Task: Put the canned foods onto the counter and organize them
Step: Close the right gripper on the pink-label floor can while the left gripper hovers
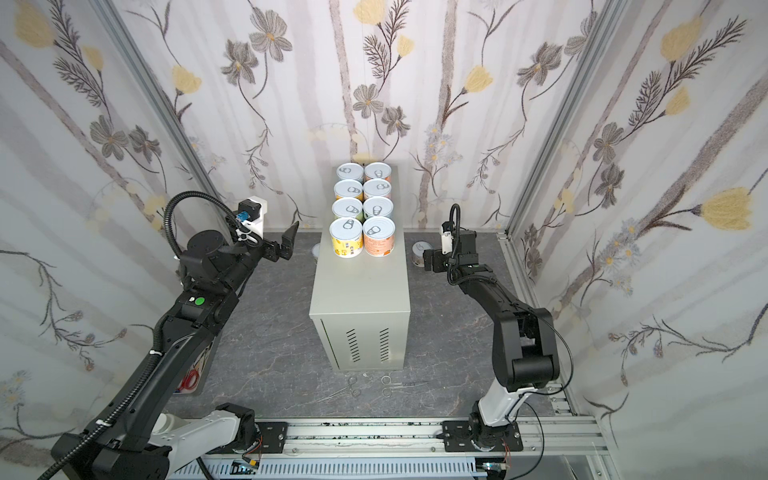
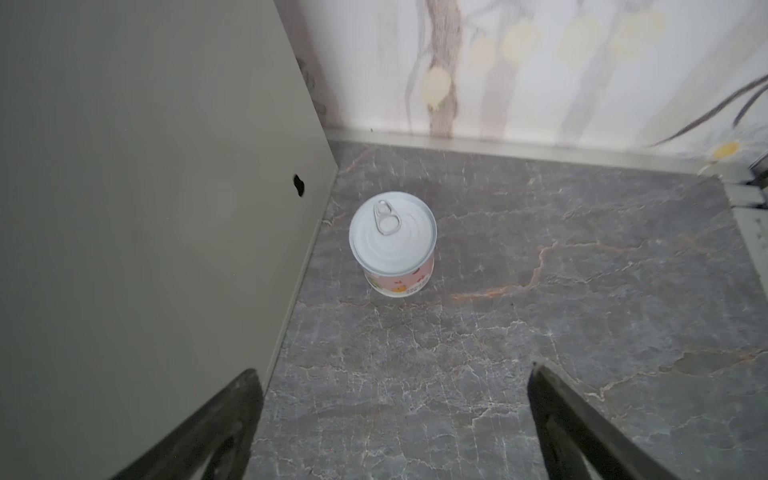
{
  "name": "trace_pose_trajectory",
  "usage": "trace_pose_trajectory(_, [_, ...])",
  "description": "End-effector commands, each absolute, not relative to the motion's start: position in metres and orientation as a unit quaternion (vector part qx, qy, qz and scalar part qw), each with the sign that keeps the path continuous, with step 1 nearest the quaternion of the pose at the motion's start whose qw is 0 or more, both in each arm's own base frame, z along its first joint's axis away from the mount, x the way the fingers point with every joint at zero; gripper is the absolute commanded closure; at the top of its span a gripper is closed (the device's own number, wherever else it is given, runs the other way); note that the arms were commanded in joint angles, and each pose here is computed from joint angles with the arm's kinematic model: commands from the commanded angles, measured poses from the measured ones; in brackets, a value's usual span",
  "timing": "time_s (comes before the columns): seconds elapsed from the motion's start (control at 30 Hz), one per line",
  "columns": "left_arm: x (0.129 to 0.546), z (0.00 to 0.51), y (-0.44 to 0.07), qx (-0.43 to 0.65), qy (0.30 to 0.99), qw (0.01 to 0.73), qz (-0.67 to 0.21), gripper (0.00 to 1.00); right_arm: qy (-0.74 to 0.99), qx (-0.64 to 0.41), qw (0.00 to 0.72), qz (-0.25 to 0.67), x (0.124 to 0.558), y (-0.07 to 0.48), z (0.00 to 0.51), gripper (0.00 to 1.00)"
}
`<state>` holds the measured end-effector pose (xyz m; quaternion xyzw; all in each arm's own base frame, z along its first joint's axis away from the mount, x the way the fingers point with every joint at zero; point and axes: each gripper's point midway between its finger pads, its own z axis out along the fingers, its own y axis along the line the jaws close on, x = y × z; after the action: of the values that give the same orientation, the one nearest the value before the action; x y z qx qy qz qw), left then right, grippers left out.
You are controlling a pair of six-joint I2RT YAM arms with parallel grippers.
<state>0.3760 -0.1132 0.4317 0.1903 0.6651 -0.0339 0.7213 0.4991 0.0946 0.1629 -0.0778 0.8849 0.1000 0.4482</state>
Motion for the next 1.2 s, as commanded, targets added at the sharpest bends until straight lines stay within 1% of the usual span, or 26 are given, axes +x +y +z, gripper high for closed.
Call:
trace_pose_trajectory(0.0, [0.383, 0.443, -0.109, 0.182, 0.645, 0.741, -0.028, 0.0, 0.902, -0.072, 0.412, 0.107, 0.509, 0.097, 0.141, 0.01])
trace_pose_trajectory(0.23, [0.396, 0.435, -0.099, 0.174, 0.655, 0.735, -0.017, 0.0, 0.919, -0.078, 0.362, 0.134, 0.54, 0.113, 0.1, 0.0])
trace_pose_trajectory(0.57, [0.419, 0.418, -0.095, 0.174, 0.669, 0.722, -0.013, 0.0, 0.924, -0.083, 0.347, 0.136, 0.574, 0.121, 0.081, 0.01])
trace_pose_trajectory(0.63, [0.422, 0.416, -0.094, 0.176, 0.669, 0.722, -0.008, 0.0, 0.927, -0.087, 0.342, 0.131, 0.578, 0.123, 0.075, 0.02])
trace_pose_trajectory(0.67, [0.431, 0.405, -0.094, 0.178, 0.678, 0.713, -0.006, 0.0, 0.927, -0.088, 0.341, 0.127, 0.58, 0.124, 0.073, 0.03])
trace_pose_trajectory(0.73, [0.437, 0.399, -0.095, 0.181, 0.682, 0.708, -0.004, 0.0, 0.927, -0.088, 0.343, 0.122, 0.584, 0.124, 0.071, 0.04])
trace_pose_trajectory(1.03, [0.455, 0.387, -0.098, 0.19, 0.693, 0.695, -0.004, 0.0, 0.929, -0.097, 0.34, 0.11, 0.6, 0.132, 0.057, 0.08])
trace_pose_trajectory(1.17, [0.46, 0.383, -0.1, 0.19, 0.698, 0.69, -0.009, 0.0, 0.929, -0.1, 0.34, 0.108, 0.606, 0.132, 0.054, 0.14])
